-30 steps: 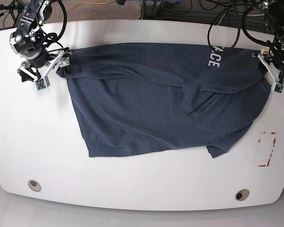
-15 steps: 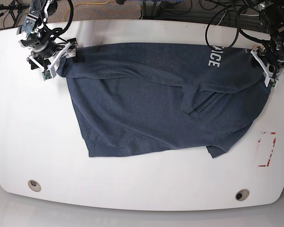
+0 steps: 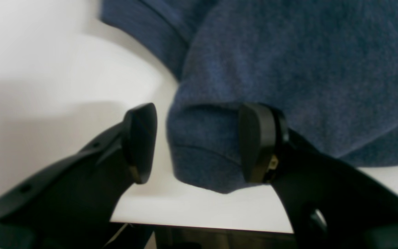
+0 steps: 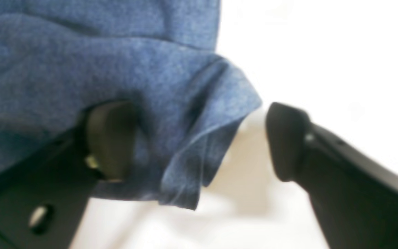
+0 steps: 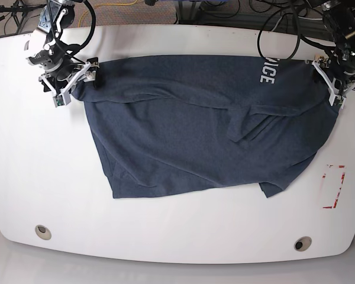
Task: Fold the T-shirt properly
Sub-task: 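Grasp the folded edge corners with both grippers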
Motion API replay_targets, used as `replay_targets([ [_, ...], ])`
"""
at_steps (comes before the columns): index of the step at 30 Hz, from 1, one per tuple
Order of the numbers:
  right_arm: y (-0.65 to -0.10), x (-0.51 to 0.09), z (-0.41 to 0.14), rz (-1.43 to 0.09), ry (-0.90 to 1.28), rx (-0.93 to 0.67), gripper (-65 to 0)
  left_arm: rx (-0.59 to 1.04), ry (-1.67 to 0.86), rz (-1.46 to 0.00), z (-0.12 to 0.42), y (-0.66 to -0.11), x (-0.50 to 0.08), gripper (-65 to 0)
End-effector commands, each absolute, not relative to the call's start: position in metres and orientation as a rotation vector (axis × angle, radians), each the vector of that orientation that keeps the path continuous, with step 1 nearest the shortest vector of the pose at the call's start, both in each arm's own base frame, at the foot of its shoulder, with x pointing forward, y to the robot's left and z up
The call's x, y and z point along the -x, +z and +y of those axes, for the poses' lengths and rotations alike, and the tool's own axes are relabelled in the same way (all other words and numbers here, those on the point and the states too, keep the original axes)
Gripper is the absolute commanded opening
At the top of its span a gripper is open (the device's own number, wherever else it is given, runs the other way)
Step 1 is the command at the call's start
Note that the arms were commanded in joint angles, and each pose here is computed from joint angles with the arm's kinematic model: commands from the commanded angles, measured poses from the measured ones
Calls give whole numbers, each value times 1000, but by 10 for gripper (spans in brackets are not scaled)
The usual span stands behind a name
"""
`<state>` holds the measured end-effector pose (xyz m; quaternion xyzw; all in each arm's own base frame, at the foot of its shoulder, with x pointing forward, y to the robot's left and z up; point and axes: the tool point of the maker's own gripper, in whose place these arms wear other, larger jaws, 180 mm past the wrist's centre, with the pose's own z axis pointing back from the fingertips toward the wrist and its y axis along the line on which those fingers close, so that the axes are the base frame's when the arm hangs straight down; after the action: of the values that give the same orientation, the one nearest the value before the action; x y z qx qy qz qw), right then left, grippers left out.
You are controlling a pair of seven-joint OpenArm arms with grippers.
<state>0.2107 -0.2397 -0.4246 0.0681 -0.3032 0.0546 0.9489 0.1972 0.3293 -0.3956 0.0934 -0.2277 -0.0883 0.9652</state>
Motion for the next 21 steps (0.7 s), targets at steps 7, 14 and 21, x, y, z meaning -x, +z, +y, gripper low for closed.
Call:
replay_targets([
  [7,-430,-202,-242,-567,127,-129,-560,-169,-160,-421,338,-410,-190,-479],
  [14,-434,-191,-246,-542,124,-121,-648,-153,-213,-408,325,-414,-193,-592],
  [21,-439,-163,-259,-476,144,-92,-648,-190,-261,-405,323,-403,-180,-589],
])
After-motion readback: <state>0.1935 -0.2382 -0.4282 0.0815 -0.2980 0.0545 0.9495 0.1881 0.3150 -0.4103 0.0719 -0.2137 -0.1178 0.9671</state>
